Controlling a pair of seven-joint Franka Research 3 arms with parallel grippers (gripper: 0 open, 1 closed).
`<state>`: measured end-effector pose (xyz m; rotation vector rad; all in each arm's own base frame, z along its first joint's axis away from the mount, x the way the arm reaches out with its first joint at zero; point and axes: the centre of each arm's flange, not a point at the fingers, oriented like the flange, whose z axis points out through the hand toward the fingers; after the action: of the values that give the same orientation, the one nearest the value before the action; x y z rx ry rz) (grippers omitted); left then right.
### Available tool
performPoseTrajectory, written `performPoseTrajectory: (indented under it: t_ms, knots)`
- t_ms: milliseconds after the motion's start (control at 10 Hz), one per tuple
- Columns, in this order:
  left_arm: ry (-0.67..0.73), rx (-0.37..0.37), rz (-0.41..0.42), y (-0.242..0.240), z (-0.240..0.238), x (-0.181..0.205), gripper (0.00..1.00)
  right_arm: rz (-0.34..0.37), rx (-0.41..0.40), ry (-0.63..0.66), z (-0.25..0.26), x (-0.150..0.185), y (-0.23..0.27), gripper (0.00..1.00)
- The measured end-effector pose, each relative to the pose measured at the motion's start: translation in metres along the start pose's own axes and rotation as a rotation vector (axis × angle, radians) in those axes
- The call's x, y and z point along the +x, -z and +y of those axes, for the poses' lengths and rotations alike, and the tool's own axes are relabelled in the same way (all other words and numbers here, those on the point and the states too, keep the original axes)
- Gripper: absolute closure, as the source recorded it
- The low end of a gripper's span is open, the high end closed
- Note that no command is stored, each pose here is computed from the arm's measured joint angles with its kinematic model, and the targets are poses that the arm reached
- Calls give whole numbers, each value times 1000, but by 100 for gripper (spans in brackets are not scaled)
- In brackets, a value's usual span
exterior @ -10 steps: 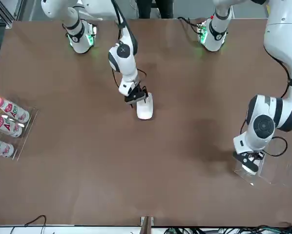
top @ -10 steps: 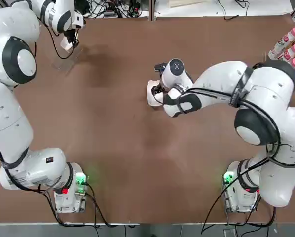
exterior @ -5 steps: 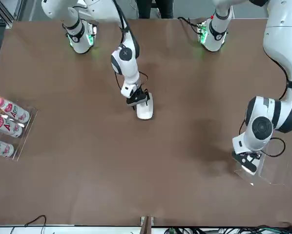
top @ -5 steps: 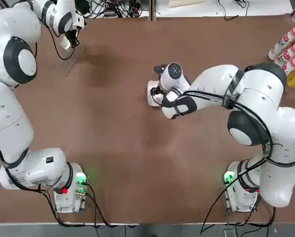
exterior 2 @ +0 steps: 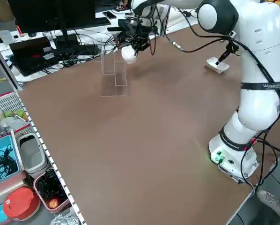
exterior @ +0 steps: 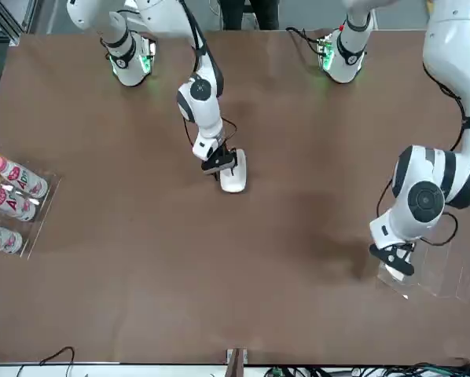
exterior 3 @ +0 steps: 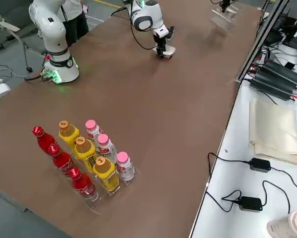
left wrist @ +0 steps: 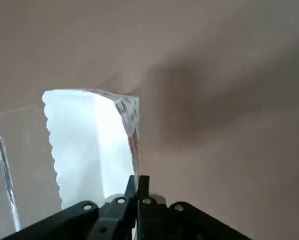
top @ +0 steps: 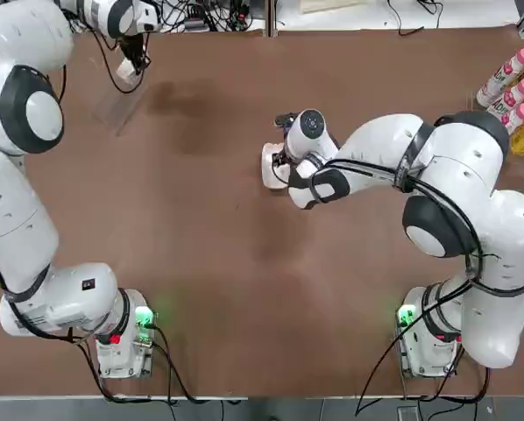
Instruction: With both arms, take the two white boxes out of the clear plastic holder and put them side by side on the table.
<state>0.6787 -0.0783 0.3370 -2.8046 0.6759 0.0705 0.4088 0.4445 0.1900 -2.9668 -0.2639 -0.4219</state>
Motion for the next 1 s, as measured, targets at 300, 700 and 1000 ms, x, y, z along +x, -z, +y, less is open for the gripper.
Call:
performPoseTrajectory:
  t_ms: [300,700,1000]
  knots:
    - [143,-45,-6,37,82,14,98,3,-8,-6,5,3,-1,63]
    - [297,-99,-6,64,169,22,98,7,-7,-10,6,6,0,97]
    - [356,-124,-14,75,220,23,98,12,-16,-41,19,20,3,98]
